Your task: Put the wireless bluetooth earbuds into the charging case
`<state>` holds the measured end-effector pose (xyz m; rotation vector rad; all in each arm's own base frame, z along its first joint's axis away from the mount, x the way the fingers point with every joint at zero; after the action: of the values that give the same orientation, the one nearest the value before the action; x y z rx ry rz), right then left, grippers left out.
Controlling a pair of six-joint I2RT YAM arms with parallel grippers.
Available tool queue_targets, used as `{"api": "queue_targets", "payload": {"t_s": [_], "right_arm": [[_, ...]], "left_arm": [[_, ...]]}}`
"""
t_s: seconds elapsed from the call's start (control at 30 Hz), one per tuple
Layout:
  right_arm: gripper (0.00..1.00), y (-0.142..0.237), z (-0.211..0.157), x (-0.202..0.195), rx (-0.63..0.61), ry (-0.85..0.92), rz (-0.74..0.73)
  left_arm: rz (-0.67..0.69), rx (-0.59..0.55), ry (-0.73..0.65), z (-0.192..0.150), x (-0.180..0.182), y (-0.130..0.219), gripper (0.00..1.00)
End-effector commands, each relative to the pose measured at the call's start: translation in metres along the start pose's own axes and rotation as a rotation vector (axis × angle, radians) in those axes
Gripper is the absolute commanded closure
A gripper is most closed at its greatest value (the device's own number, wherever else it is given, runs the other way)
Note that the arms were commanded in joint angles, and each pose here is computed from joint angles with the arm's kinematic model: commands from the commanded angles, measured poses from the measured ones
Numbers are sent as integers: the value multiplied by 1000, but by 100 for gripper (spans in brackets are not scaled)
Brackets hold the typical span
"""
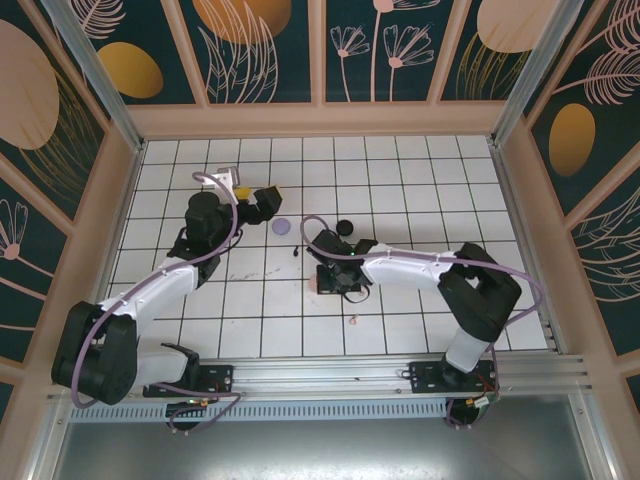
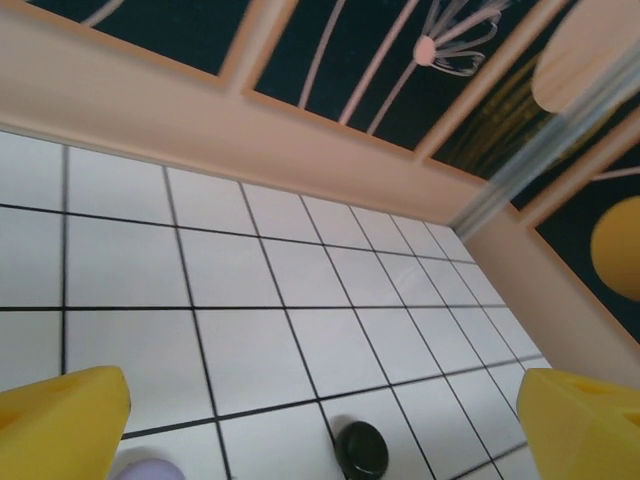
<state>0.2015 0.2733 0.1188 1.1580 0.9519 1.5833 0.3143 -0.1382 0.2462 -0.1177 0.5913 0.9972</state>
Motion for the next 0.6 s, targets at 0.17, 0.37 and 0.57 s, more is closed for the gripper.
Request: {"api": "queue_targets", "payload": {"t_s": [0.17,0.37,0.57], "right_arm": [[100,63,65,-16,-243,185,101],[100,98,101,-29,-363,350,224],[100,108,122,-38,-380,465,291]], "left_arm": [[-302,241,-65,-17,-21,-13,2],[-485,383,-69,-29,-32,-18,6],[-588,514,-85,-35,-37,-26,16]]}}
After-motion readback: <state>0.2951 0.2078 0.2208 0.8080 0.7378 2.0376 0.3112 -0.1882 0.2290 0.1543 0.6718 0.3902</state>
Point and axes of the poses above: each hand's point on the last joint's axis, 136 mm out from that joint toward the fingers, its own y axis back along the fingers, its own x axis along the line the jaws close on, z = x × y, the point moved 8 cm from there along y, back along the fingers, and after that the axes turned 2 degrees about -y, right-handed, at the moved point
